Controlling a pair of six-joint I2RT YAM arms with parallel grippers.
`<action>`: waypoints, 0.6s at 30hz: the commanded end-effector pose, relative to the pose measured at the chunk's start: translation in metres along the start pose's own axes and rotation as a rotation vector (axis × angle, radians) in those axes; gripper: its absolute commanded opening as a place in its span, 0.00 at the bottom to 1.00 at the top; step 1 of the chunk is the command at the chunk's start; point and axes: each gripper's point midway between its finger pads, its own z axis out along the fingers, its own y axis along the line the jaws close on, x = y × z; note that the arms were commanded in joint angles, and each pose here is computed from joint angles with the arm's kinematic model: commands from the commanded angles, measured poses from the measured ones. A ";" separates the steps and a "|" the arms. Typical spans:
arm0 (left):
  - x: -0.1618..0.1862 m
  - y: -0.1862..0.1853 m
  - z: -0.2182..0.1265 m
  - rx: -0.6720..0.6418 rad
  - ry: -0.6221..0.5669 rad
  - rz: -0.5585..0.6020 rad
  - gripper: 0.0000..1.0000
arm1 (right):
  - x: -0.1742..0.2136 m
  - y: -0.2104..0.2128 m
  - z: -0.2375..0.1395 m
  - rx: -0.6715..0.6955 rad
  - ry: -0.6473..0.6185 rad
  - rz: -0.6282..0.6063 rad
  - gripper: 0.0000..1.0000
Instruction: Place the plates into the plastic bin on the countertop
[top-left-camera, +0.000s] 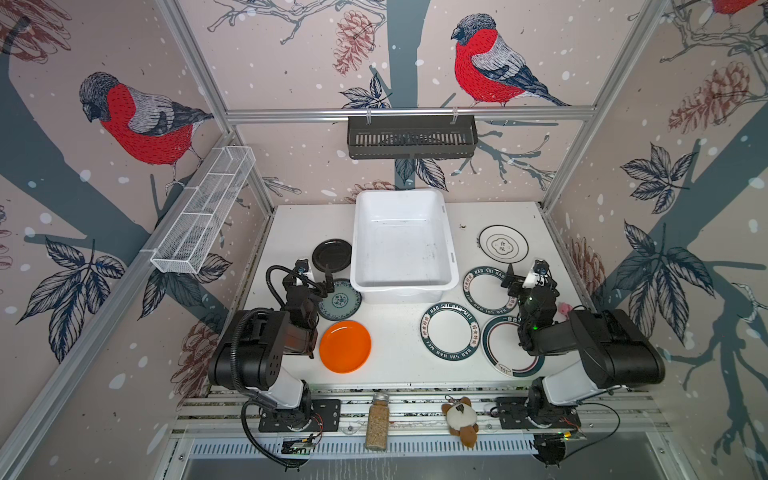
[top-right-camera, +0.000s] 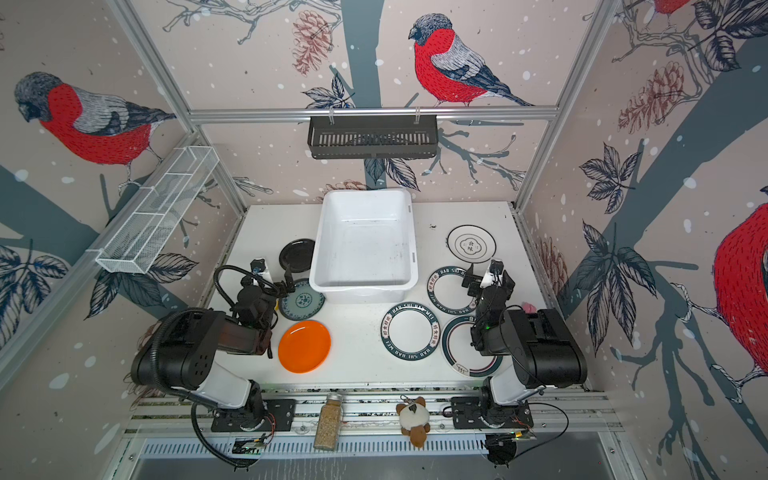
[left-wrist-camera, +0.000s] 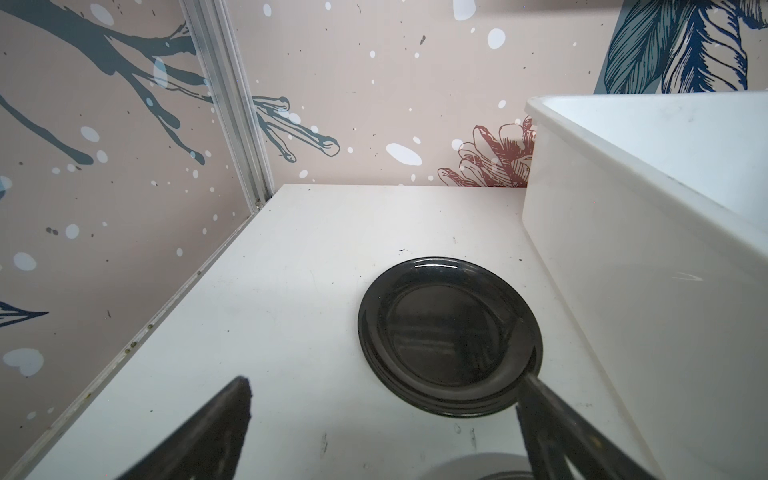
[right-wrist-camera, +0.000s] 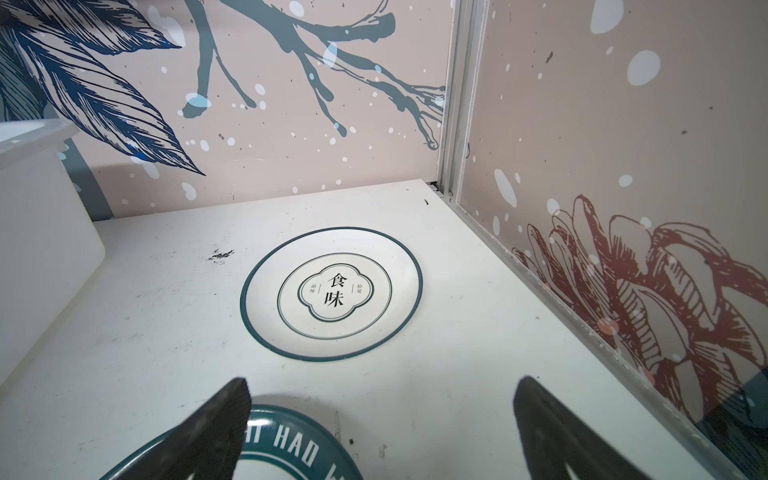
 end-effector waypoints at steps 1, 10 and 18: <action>-0.004 0.002 0.001 -0.010 -0.016 -0.001 0.99 | -0.006 0.001 0.000 -0.003 -0.023 0.010 0.99; -0.004 0.002 0.001 -0.010 -0.017 -0.001 0.99 | -0.005 0.000 0.000 -0.002 -0.021 0.008 0.99; -0.005 0.002 0.001 -0.010 -0.019 -0.002 0.99 | -0.006 0.001 0.000 -0.007 -0.022 0.011 0.99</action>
